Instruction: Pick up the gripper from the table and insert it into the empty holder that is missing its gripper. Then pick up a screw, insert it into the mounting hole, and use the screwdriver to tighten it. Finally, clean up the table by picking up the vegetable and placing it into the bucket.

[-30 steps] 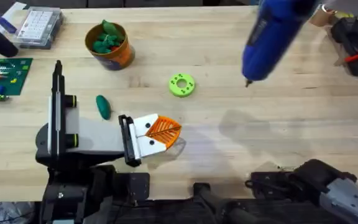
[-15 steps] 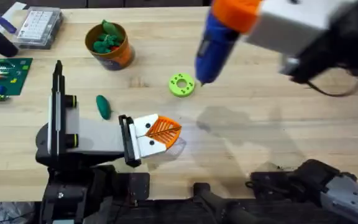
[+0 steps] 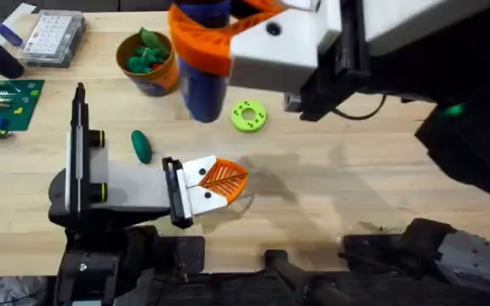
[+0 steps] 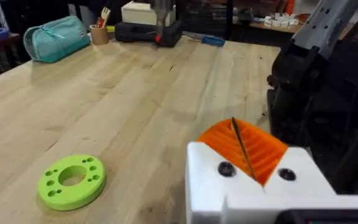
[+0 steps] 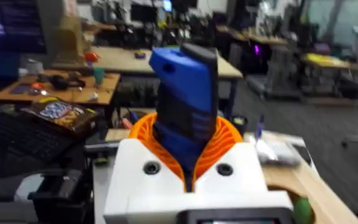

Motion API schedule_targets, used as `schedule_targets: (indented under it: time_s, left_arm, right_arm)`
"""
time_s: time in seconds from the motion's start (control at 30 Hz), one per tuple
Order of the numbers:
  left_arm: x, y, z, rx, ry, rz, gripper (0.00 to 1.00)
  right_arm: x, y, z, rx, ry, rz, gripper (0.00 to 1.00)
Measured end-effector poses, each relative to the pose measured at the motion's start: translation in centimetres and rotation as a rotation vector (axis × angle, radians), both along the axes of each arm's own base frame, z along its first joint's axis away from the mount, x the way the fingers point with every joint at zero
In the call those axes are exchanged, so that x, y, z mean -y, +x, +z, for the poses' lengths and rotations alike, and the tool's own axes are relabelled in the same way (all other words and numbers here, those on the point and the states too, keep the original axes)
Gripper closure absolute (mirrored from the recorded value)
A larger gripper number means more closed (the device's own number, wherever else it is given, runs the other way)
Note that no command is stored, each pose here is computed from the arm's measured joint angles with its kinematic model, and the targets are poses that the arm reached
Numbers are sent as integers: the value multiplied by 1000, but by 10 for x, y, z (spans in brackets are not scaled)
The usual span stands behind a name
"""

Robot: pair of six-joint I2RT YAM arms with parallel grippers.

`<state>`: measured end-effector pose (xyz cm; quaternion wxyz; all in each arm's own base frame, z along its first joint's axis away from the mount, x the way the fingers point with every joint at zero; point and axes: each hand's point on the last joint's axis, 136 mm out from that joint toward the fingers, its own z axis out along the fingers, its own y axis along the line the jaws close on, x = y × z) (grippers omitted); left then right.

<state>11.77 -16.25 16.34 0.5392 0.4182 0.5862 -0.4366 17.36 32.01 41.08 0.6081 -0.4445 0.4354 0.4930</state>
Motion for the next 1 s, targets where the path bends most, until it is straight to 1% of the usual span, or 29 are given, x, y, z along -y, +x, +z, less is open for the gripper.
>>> schedule_targets:
  time_s: [0.1,0.23,0.37,0.43,0.57,0.77,1.0]
  left_arm:
    - [0,0,0,0,0,0,987]
    - [0,0,0,0,0,0,987]
    - [0,0,0,0,0,0,987]
    - [0,0,0,0,0,0,987]
    - [0,0,0,0,0,0,987]
    - [0,0,0,0,0,0,987]
    - [0,0,0,0,0,0,987]
  right_arm:
    - [-2,-3,4,17,20,13,976]
    - [-2,-3,5,13,18,13,976]
    - [-8,1,8,-40,-41,17,976]
    - [-11,3,13,-49,-68,24,976]
    - [-18,-5,23,-5,-72,71,976]
    - [-34,-19,11,17,-100,144,976]
    - [-46,-18,-8,-19,-147,170,976]
